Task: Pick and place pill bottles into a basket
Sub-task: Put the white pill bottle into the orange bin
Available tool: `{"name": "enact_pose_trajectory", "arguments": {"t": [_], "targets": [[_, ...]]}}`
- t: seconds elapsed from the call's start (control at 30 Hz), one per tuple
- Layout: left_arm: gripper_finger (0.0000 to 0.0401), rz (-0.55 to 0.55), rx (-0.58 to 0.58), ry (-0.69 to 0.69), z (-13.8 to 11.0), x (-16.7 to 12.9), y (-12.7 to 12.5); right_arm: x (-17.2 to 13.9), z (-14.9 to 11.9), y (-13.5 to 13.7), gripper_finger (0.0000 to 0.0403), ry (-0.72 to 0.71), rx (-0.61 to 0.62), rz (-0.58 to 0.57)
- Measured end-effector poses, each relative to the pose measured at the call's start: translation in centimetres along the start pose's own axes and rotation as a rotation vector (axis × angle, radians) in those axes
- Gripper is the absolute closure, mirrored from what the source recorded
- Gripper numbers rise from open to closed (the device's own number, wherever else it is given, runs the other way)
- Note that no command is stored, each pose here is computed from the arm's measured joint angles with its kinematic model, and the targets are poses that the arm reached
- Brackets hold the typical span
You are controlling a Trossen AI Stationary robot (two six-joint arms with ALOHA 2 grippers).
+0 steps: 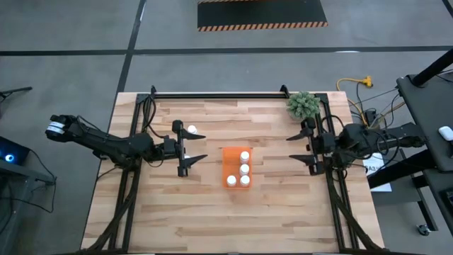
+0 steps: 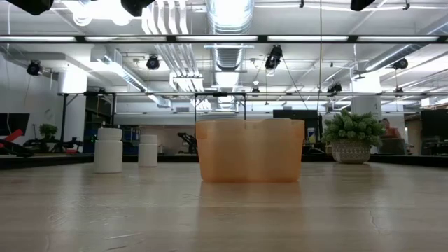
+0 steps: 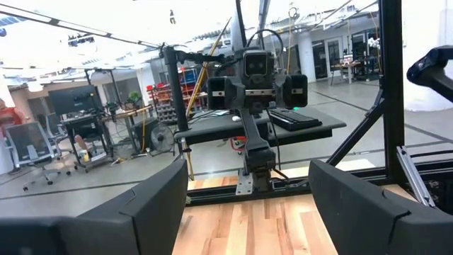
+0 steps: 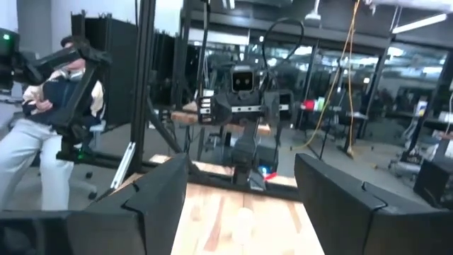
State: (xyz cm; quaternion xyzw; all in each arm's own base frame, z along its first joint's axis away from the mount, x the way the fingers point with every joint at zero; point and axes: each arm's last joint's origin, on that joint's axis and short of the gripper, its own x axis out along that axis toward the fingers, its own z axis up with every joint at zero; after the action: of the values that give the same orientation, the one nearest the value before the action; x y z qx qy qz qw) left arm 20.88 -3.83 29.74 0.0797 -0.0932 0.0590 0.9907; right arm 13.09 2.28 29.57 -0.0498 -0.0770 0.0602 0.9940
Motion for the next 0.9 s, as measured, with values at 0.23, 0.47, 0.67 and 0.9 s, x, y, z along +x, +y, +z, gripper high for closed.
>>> {"name": "enact_pose_trajectory", "arguments": {"t": [0.23,0.47,0.67,0.9], "targets": [[0.0126,0.0,0.001,0.001,0.0,0.0,0.0,-2.2,-0.2,-0.1,0.0149,-0.073,0.002,-0.008],[0.0126,0.0,0.001,0.001,0.0,0.0,0.0,-5.0,-1.1,-0.1,0.0151,-0.139,-0.002,-0.014],[0.0126,0.0,0.001,0.001,0.0,0.0,0.0,-6.9,-2.9,0.0,0.0156,-0.209,-0.013,-0.025],[0.0126,-0.002,0.004,0.01,-0.1,0.0,0.0,-6.4,-3.9,0.0,0.0151,-0.18,-0.03,-0.051]]}}
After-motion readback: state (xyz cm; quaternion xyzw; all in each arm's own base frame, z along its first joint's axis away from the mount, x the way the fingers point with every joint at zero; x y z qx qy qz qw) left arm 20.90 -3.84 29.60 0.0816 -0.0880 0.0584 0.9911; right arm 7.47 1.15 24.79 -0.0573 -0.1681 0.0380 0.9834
